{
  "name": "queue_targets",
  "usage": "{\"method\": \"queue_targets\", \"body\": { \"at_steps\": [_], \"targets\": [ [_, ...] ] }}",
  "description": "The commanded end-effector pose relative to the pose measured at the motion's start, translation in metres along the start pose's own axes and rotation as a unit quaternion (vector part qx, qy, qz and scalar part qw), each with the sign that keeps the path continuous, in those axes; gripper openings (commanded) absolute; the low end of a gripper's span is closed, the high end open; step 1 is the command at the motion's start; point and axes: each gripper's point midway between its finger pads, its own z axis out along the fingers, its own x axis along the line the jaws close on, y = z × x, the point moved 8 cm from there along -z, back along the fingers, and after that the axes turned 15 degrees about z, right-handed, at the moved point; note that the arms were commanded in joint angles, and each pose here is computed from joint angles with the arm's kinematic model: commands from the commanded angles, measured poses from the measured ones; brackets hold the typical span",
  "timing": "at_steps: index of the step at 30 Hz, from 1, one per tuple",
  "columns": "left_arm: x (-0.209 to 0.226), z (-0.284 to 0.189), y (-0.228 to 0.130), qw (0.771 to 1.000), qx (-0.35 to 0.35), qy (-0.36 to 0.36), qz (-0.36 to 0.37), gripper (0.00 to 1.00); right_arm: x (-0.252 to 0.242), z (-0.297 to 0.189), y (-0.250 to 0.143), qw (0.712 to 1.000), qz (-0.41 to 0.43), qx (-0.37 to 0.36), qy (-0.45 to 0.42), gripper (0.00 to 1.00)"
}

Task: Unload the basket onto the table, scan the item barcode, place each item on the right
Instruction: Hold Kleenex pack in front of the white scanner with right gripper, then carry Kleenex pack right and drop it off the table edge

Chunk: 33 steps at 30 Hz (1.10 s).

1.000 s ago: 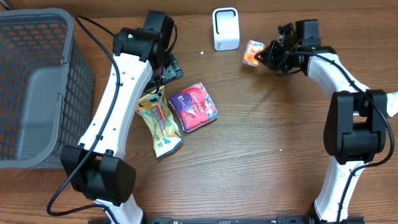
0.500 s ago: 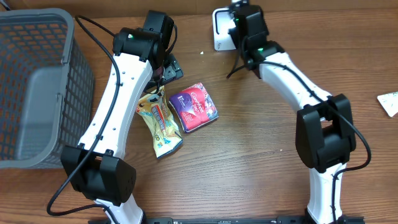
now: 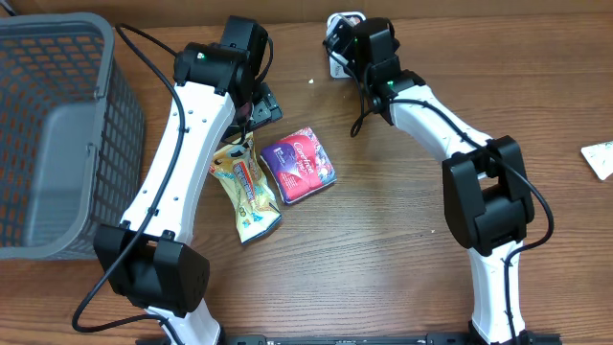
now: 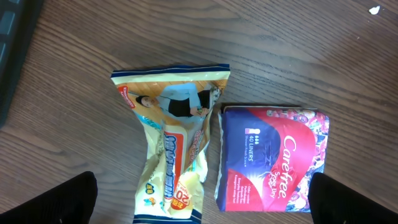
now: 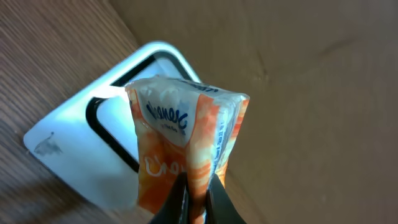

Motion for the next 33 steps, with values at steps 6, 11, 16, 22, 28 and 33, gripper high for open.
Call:
{"method": "queue_targets", "body": {
  "at_steps": [6,11,16,22,28,33],
  "targets": [
    [-0.002,0.004,0.000,1.000,0.006,0.000,-0.003,1.00,-0.004,-0.004,0.019,0.998,-0.041,-0.045,-0.001,0.04],
    [-0.002,0.004,0.000,1.000,0.006,0.001,-0.003,1.00,-0.002,-0.002,0.019,0.998,-0.048,-0.051,0.004,0.04],
    [-0.002,0.004,0.000,1.000,0.006,0.001,-0.003,1.00,0.004,0.004,0.012,0.999,-0.029,-0.042,0.011,0.04],
    [-0.002,0.004,0.000,1.000,0.006,0.001,-0.003,1.00,-0.024,0.006,0.011,0.992,0.089,-0.040,-0.078,0.04],
    [-0.002,0.004,0.000,1.000,0.006,0.001,-0.003,1.00,-0.083,-0.005,0.001,0.967,0.135,-0.023,-0.216,0.04],
    [-0.002,0.004,0.000,1.000,0.006,0.001,-0.003,1.00,-0.146,-0.018,-0.035,0.924,0.231,0.017,-0.305,0.04]
  ]
}}
